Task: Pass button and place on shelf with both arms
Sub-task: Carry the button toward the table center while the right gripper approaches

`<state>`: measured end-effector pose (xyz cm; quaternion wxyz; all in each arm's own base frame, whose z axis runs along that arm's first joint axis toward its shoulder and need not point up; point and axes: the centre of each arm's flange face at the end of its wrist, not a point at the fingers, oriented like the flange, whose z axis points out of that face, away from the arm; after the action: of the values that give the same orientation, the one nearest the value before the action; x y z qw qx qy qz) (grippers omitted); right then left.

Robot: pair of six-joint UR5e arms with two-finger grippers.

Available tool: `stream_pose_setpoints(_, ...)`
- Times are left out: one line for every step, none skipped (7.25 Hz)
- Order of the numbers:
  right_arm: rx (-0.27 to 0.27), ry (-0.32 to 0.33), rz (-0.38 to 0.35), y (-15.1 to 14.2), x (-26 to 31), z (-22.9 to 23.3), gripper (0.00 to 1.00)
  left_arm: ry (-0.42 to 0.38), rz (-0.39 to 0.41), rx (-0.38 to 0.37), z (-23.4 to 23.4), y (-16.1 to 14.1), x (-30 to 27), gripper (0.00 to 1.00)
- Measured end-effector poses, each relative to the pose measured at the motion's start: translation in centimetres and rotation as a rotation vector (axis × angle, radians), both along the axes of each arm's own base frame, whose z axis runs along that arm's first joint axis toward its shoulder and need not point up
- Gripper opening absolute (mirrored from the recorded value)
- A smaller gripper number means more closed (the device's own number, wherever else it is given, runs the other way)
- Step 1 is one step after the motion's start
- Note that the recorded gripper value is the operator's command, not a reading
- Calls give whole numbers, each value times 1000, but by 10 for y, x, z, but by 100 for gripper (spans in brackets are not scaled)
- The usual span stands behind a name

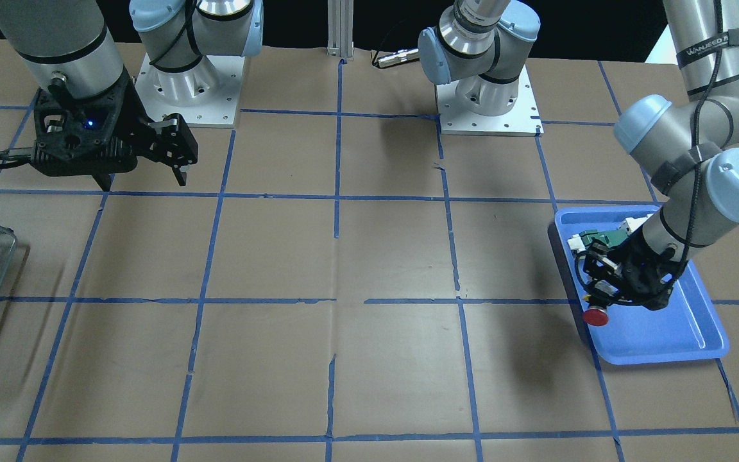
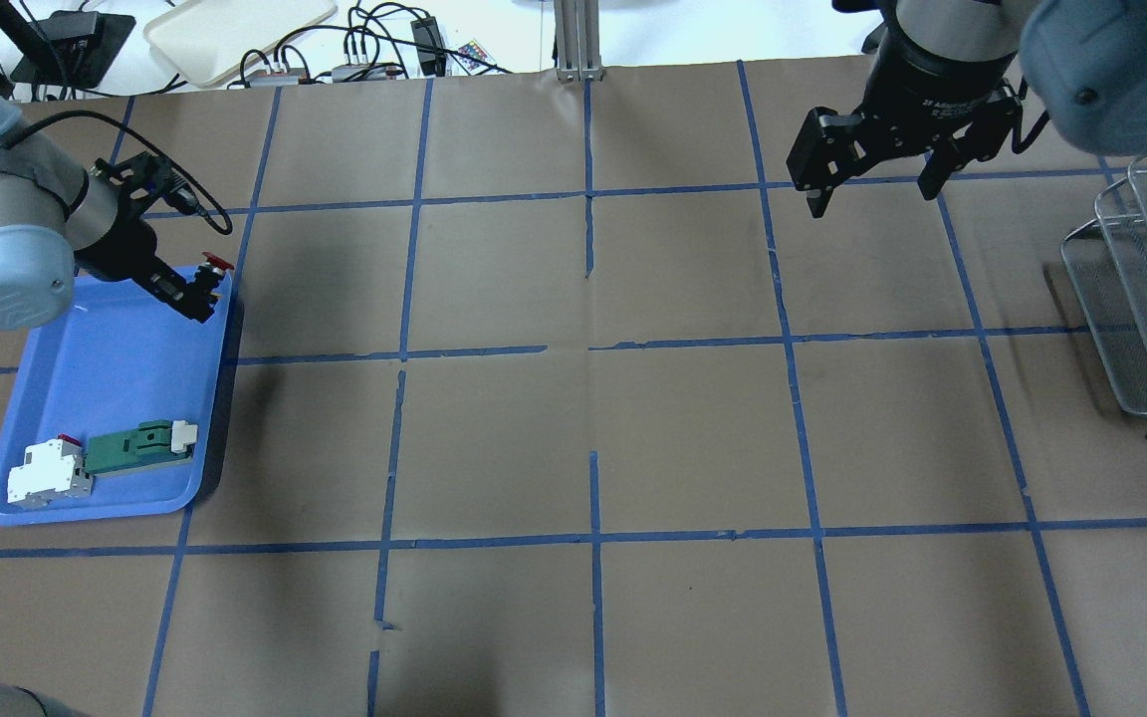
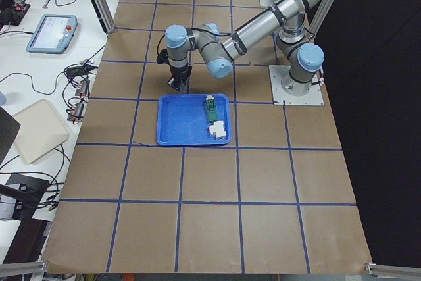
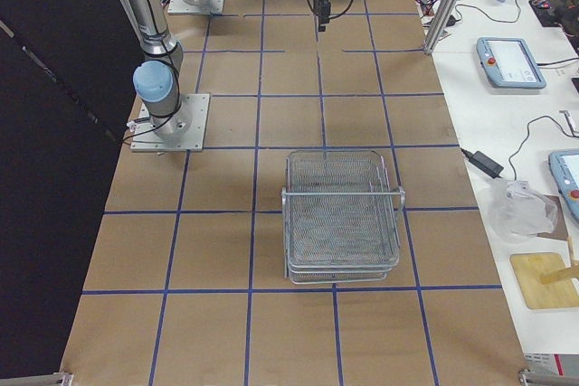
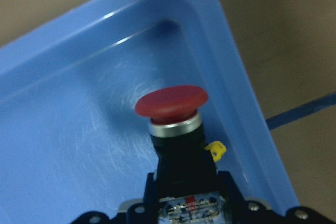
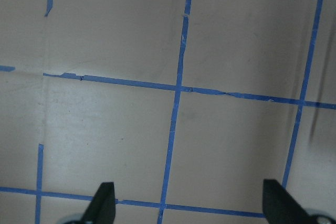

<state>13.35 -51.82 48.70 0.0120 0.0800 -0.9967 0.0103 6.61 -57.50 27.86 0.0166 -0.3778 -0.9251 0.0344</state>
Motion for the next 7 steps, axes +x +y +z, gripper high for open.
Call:
stream_pose_setpoints(-2, 1, 69, -2, -12, 2, 100, 25, -156, -26, 11, -2, -51, 0)
stream_pose_setpoints(-8, -5, 146, -3, -27, 6, 100, 50, -283, -52, 18, -1, -106, 0)
stream_pose_setpoints(-17, -33, 216, -5, -44, 9, 100, 101, -385, -82, 25, 3, -162, 0)
stream_pose_setpoints(-32, -75, 281, -8, -62, 10, 100, 182, -465, -108, 29, 11, -213, 0)
stream_pose_setpoints(-52, -117, 352, -11, -82, 11, 100, 283, -534, -134, 35, 18, -256, 0)
stream_pose_setpoints(-74, -161, 436, -13, -102, 10, 99, 374, -594, -172, 46, 24, -293, 0)
stream_pose_setpoints(-91, -211, 532, -12, -118, 8, 100, 451, -641, -218, 62, 24, -323, 0)
